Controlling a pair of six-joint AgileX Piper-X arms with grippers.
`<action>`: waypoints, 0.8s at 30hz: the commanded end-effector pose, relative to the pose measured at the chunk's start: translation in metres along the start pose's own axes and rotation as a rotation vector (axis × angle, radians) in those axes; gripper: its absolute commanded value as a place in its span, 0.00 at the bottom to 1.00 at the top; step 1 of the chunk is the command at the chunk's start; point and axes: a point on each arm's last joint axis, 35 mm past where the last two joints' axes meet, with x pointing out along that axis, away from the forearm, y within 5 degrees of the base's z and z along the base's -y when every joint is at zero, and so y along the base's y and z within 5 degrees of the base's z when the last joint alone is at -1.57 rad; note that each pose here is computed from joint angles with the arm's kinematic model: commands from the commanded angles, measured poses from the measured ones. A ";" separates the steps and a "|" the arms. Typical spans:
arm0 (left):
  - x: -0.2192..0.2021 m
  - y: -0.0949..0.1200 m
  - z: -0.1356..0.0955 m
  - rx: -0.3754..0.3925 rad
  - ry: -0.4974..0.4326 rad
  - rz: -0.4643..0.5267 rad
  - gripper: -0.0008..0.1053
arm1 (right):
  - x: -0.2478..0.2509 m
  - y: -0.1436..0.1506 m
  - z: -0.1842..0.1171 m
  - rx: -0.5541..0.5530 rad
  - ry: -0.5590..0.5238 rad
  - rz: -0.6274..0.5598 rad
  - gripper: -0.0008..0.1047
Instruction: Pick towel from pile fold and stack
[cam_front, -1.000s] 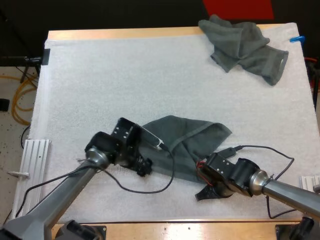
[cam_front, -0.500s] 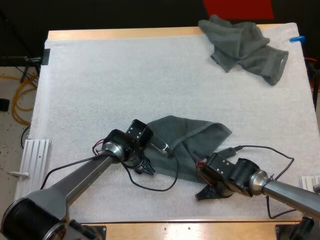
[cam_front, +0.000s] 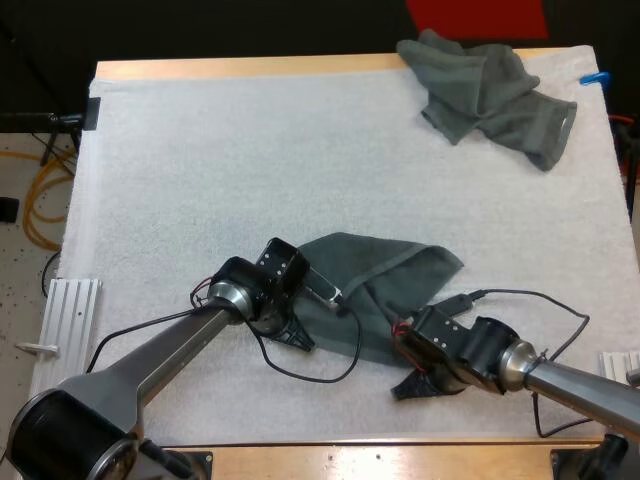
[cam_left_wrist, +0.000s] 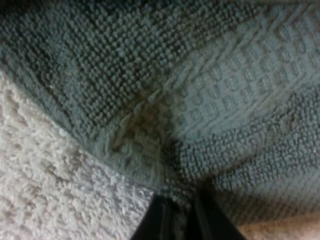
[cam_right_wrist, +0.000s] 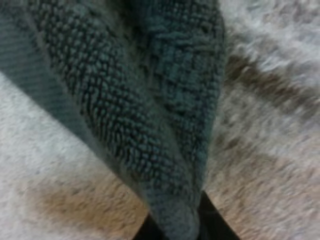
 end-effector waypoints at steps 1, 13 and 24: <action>0.000 0.000 0.001 0.008 0.001 0.016 0.01 | -0.007 -0.002 0.000 -0.015 -0.019 -0.035 0.01; -0.170 0.017 0.026 -0.060 -0.467 -0.185 0.01 | -0.152 -0.047 0.015 0.097 -0.498 -0.447 0.01; -0.253 0.022 0.012 -0.117 -0.570 -0.492 0.01 | -0.219 -0.049 0.019 -0.022 -0.626 -0.152 0.01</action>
